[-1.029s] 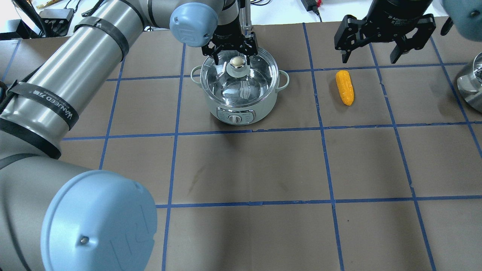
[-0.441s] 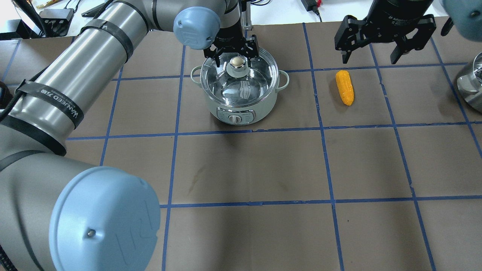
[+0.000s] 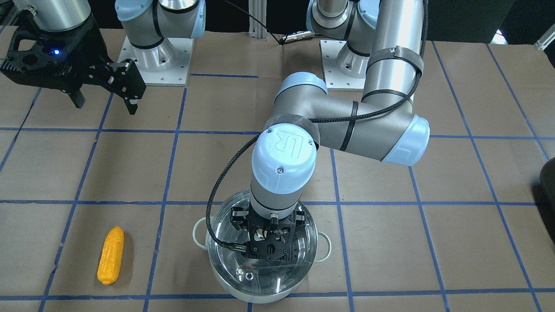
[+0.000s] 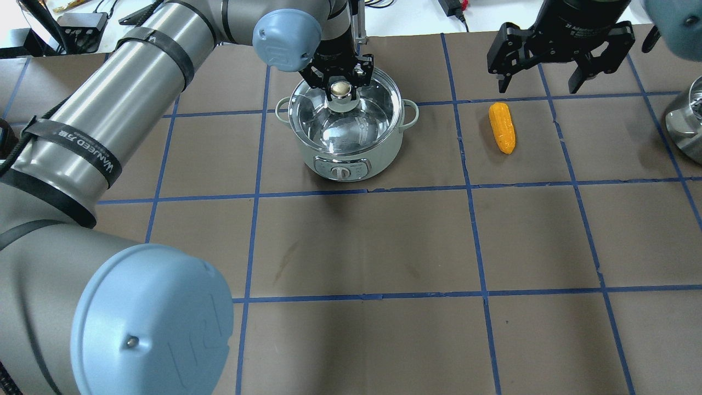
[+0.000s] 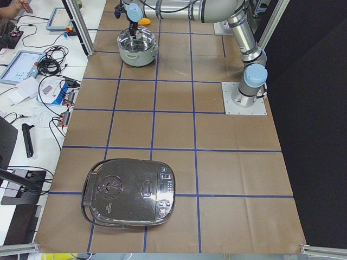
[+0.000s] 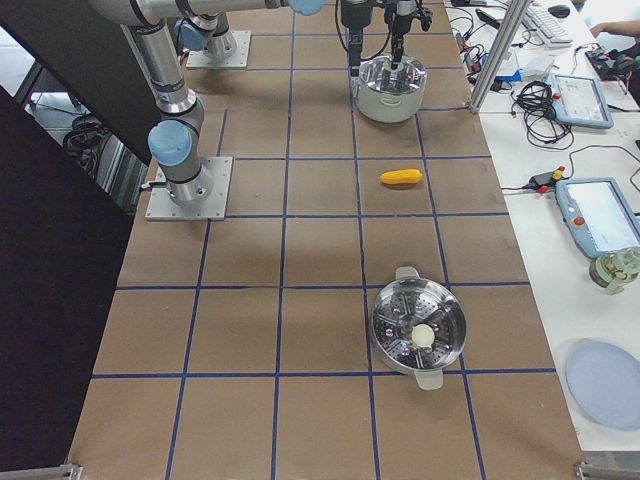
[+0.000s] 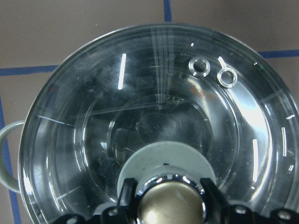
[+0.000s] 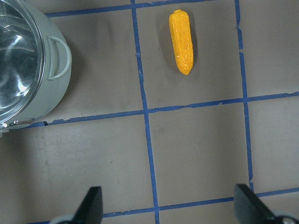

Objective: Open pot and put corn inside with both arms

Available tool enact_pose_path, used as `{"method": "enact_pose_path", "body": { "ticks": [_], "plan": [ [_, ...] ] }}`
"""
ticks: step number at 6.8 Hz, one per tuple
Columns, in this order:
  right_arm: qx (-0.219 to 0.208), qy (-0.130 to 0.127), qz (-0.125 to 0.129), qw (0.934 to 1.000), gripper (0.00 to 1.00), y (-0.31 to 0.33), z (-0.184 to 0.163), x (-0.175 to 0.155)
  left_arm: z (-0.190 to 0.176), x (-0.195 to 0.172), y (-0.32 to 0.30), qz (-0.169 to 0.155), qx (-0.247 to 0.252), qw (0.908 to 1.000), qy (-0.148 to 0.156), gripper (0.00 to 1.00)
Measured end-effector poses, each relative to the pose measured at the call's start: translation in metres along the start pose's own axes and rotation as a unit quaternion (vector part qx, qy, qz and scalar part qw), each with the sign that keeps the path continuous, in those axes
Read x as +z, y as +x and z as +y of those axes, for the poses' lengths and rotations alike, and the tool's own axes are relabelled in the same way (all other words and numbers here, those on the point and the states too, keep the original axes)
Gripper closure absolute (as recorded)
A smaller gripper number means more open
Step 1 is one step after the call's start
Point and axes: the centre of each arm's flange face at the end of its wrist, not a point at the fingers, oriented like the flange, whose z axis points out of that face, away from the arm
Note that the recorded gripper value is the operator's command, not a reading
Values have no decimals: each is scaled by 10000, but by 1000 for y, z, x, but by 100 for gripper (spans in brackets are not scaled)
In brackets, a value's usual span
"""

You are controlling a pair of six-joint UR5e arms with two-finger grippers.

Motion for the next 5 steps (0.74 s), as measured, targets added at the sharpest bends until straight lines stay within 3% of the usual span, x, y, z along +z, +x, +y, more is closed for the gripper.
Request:
{"method": "enact_pose_path", "body": {
  "ticks": [3, 5],
  "plan": [
    [-4, 4, -1, 10000, 0, 0, 0, 0, 8, -42, -3, 39, -27, 9997, 226, 80],
    [-6, 7, -1, 10000, 0, -1, 0, -1, 10, -84, -59, -26, -185, 9995, 270, 85]
  ]
}}
